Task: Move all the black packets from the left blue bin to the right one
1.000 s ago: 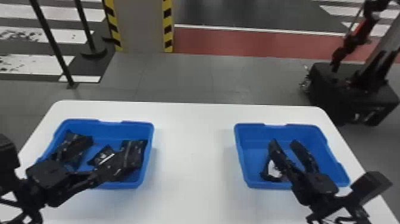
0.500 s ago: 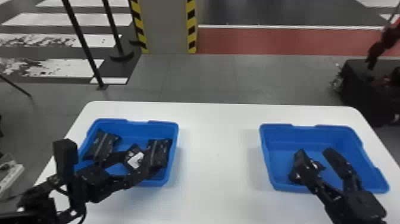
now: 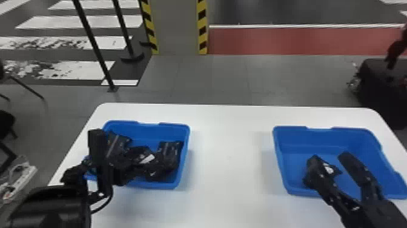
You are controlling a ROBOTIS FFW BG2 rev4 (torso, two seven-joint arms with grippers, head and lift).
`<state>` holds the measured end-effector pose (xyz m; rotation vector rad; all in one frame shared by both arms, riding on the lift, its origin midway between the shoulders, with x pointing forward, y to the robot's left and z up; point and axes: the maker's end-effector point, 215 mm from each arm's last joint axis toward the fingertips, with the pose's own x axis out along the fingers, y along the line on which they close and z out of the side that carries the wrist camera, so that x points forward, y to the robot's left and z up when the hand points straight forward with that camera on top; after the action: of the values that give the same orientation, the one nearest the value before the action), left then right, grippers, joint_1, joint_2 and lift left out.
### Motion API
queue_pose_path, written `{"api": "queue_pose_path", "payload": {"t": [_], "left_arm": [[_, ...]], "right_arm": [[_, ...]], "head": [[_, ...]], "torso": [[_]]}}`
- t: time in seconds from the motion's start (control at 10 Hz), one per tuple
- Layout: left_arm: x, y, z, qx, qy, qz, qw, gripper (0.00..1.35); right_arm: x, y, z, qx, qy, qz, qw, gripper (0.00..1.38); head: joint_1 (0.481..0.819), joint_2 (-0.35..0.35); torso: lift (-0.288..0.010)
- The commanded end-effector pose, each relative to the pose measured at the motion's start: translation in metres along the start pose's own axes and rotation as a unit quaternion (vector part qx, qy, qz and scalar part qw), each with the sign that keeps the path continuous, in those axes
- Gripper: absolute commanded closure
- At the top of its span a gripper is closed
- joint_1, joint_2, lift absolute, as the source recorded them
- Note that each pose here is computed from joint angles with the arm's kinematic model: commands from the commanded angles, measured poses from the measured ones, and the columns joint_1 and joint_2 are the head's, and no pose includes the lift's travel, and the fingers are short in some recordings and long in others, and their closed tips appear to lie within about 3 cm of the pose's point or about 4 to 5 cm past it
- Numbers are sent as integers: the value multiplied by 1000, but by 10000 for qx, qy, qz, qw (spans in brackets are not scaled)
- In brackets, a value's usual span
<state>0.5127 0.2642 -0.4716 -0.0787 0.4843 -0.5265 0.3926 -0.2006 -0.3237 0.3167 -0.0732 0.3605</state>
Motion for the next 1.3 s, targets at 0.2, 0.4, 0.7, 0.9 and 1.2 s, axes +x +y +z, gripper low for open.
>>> {"api": "queue_pose_path", "payload": {"t": [0.2, 0.4, 0.7, 0.9, 1.2], "left_arm": [[33, -13, -27, -443, 395, -398, 9974, 467], [31, -17, -26, -487, 286, -465, 9973, 820], [28, -17, -28, -358, 304, -502, 9976, 1302], [20, -18, -33, -499, 59, -476, 9976, 1207], [-32, -55, 3, -212, -197, -647, 9975, 1207]], "right_arm": [[2, 3, -1, 34, -13, 36, 10000, 297], [2, 3, -1, 47, -20, 34, 10000, 297], [2, 2, -2, 79, -15, 15, 10000, 298], [2, 2, -2, 79, -15, 23, 10000, 298], [1, 5, 0, 91, -32, 63, 9999, 300]], "head": [[695, 71], [695, 52], [695, 45], [695, 50], [695, 48]], "torso": [[-110], [-110], [-110], [-110], [-110]]}}
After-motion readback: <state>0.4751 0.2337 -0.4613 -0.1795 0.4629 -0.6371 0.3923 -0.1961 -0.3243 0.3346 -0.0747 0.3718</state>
